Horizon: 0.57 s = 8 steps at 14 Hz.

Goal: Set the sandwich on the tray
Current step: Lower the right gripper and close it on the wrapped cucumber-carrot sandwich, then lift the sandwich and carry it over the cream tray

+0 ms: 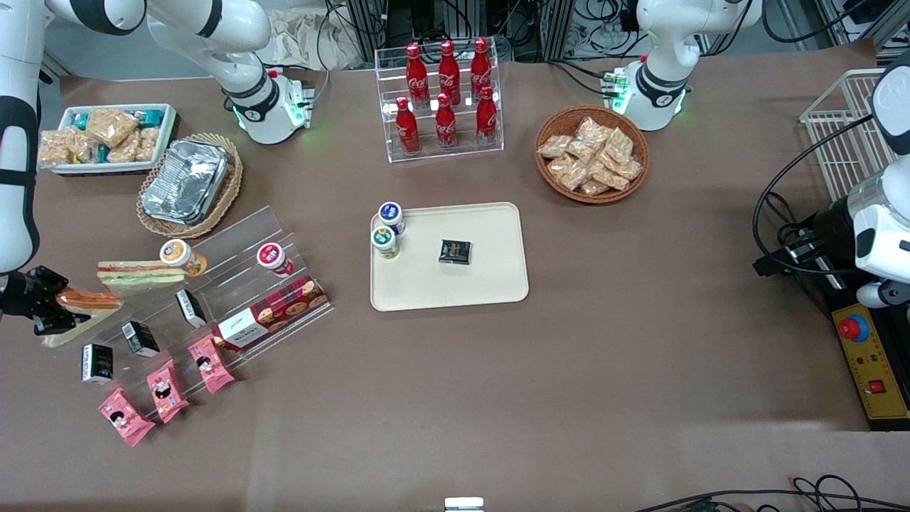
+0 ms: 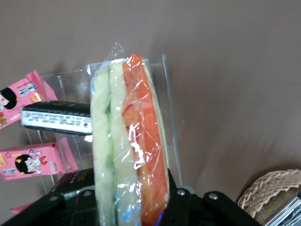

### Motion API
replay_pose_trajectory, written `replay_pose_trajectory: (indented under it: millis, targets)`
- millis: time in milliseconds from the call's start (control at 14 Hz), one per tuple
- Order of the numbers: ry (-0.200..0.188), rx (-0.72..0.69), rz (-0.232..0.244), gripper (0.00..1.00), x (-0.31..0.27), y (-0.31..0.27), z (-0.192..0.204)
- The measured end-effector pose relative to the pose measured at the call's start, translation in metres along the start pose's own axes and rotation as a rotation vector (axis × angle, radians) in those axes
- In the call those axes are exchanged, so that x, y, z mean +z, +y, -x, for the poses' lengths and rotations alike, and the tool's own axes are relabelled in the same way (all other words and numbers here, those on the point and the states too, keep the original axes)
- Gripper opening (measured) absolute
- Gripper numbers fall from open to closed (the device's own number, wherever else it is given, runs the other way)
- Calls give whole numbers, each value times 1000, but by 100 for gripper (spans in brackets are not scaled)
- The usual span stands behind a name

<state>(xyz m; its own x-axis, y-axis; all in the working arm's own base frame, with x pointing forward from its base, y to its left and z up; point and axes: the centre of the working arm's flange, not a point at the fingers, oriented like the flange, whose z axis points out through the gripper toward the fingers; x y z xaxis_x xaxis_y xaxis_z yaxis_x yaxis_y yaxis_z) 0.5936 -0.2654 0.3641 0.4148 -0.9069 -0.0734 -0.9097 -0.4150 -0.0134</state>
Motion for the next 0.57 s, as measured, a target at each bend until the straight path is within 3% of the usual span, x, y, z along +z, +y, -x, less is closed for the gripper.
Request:
replay_pose_trajectory:
  millis: [143,357,571]
  targets:
    - [-1,-52,-1,40,-19,-3,-3]
    - [-26,-90,15,24,-68,-8,-4]
    - [-46,-123,17,24,-112,-19,9]
